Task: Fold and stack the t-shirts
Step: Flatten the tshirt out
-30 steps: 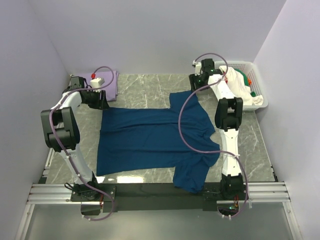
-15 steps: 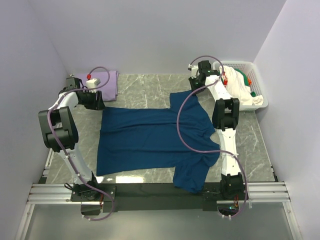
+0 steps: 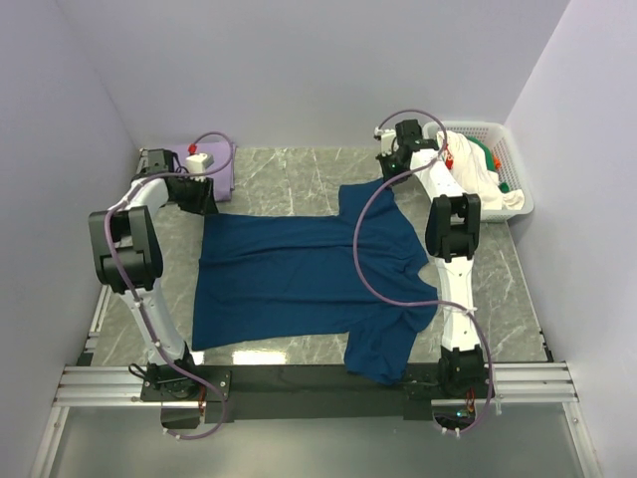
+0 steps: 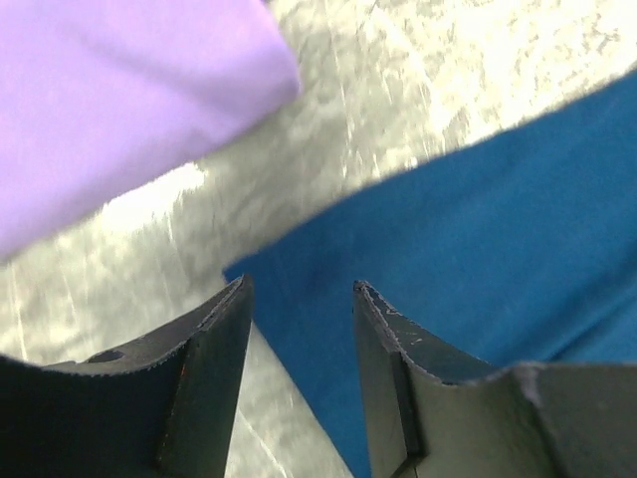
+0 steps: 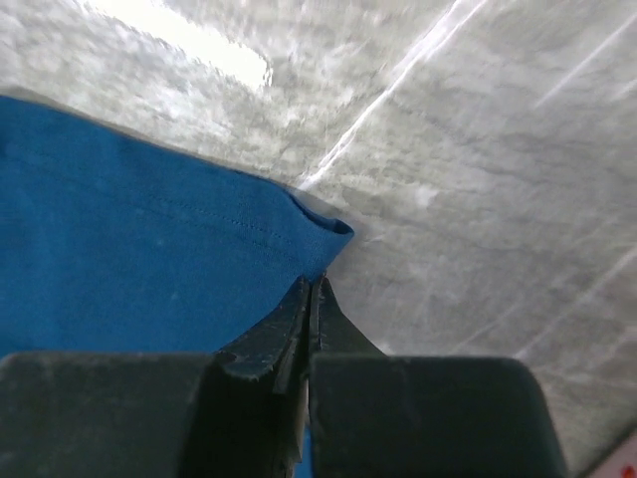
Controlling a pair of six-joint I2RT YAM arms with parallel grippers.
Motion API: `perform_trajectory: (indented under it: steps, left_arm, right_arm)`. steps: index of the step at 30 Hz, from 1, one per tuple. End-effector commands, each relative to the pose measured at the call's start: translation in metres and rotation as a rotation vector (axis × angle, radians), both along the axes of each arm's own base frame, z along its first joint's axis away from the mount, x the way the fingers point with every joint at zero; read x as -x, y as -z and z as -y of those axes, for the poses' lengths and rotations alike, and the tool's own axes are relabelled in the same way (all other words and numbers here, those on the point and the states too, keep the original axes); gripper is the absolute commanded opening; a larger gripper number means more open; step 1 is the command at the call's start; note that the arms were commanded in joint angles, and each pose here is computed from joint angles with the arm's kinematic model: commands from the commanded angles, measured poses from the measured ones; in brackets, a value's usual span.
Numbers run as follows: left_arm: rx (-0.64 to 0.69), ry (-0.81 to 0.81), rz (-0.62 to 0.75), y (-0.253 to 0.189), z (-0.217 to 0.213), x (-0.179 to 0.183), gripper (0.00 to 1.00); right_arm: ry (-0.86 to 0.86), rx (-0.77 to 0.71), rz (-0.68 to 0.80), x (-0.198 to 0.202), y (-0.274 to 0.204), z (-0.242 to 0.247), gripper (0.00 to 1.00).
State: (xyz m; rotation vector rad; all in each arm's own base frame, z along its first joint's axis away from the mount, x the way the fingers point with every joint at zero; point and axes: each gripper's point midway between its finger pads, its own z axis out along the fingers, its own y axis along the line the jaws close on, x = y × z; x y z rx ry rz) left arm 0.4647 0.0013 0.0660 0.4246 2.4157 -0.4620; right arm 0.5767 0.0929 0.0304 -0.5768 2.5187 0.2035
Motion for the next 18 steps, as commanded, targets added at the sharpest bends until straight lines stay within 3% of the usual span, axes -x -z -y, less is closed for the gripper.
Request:
perform_trajectory:
  steps: [1, 10, 18]
  left_arm:
    - [-0.079, 0.010, 0.074, -0.002, -0.006, -0.027, 0.51]
    - [-0.127, 0.092, 0.025, 0.023, -0.009, -0.038, 0.51]
    - [-0.087, 0.188, 0.003, 0.026, 0.002, -0.023, 0.36]
  right_arm:
    - [-0.010, 0.001, 0.196, -0.020, -0.083, 0.002, 0.00]
    - [-0.020, 0.006, 0.206, -0.018, -0.090, 0.003, 0.00]
    - [-0.018, 0.026, 0.282, -0.028, -0.115, 0.006, 0.00]
